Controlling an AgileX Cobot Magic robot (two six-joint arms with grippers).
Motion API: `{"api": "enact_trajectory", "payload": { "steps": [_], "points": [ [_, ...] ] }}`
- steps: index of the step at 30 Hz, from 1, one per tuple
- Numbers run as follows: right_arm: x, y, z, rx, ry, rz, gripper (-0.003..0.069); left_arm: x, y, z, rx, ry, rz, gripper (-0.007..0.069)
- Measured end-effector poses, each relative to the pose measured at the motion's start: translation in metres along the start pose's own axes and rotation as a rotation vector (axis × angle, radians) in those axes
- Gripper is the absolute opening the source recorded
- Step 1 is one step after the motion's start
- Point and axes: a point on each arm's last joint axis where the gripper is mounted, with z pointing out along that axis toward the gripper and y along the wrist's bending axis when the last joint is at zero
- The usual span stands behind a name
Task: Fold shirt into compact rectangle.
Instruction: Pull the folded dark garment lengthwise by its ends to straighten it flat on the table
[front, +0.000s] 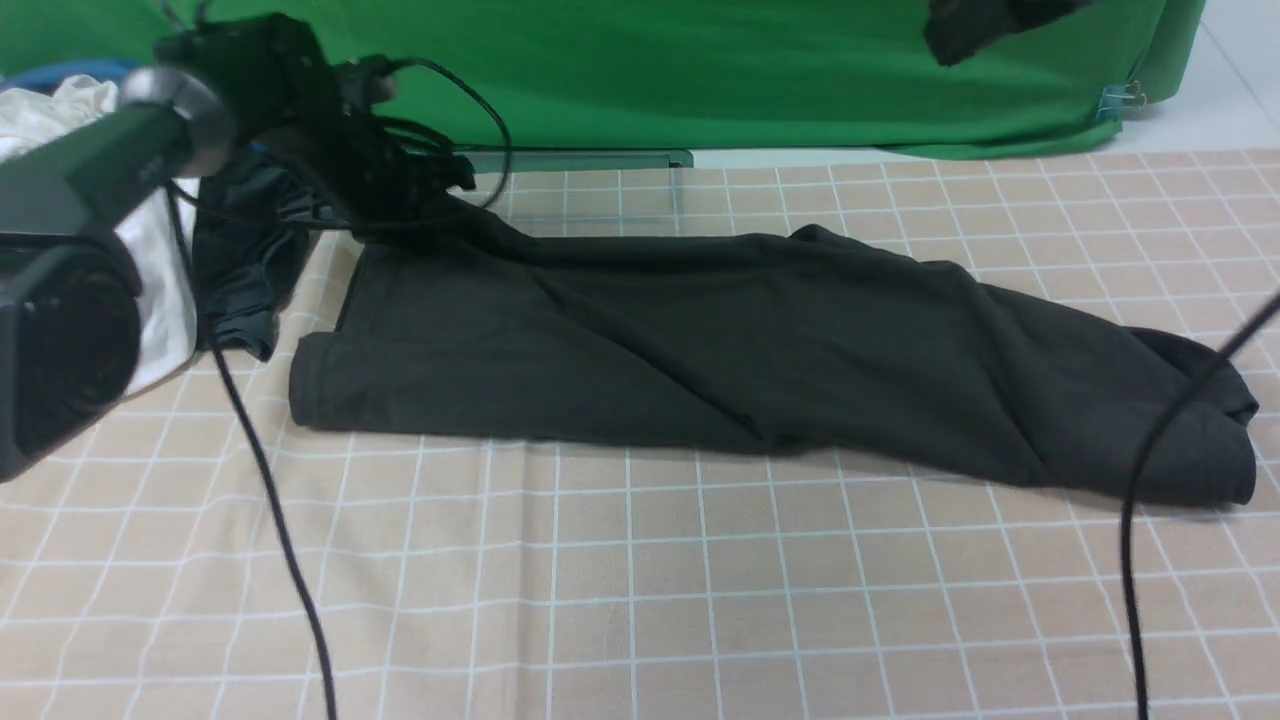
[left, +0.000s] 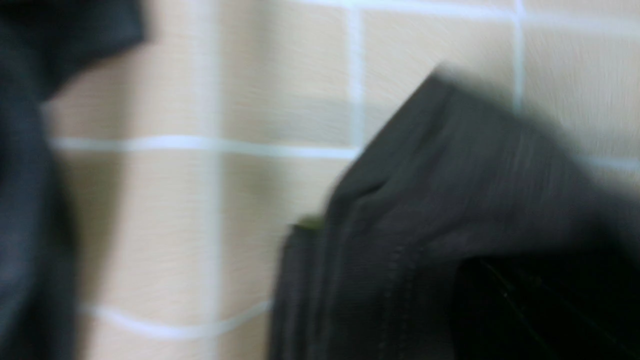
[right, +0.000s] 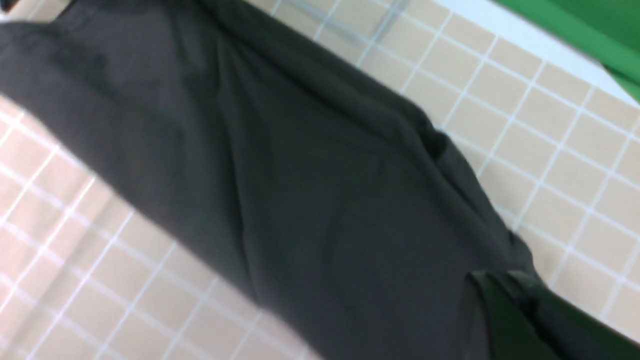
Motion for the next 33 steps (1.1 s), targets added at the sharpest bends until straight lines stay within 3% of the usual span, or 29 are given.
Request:
{"api": "enact_trajectory", "payload": {
  "steps": [7, 10, 13, 18, 23, 28, 33],
  "points": [
    [0.060, -0.002, -0.010, 0.110, 0.173, 0.003, 0.0038, -0.011, 0.021, -0.070, 0.074, 0.042, 0.036, 0.0019],
    [0.087, -0.016, 0.004, 0.150, 0.279, 0.071, 0.0049, -0.005, 0.021, -0.096, 0.081, 0.078, 0.058, 0.0019],
    [0.122, -0.048, 0.019, 0.200, 0.373, 0.190, 0.0080, 0.016, 0.015, -0.115, 0.084, 0.126, 0.066, 0.0019],
    [0.159, -0.086, 0.028, 0.235, 0.426, 0.353, 0.0188, 0.057, 0.002, -0.109, 0.083, 0.180, 0.089, 0.0019],
    [0.186, -0.119, 0.043, 0.229, 0.447, 0.507, 0.0373, 0.094, -0.003, -0.080, 0.064, 0.224, 0.092, 0.0019],
    [0.199, -0.132, 0.072, 0.208, 0.507, 0.550, 0.0496, 0.112, 0.006, -0.060, 0.033, 0.261, 0.085, 0.0019],
    [0.213, -0.140, 0.106, 0.180, 0.573, 0.570, 0.0546, 0.113, 0.008, -0.057, 0.017, 0.249, 0.088, 0.0019]
  ]
}}
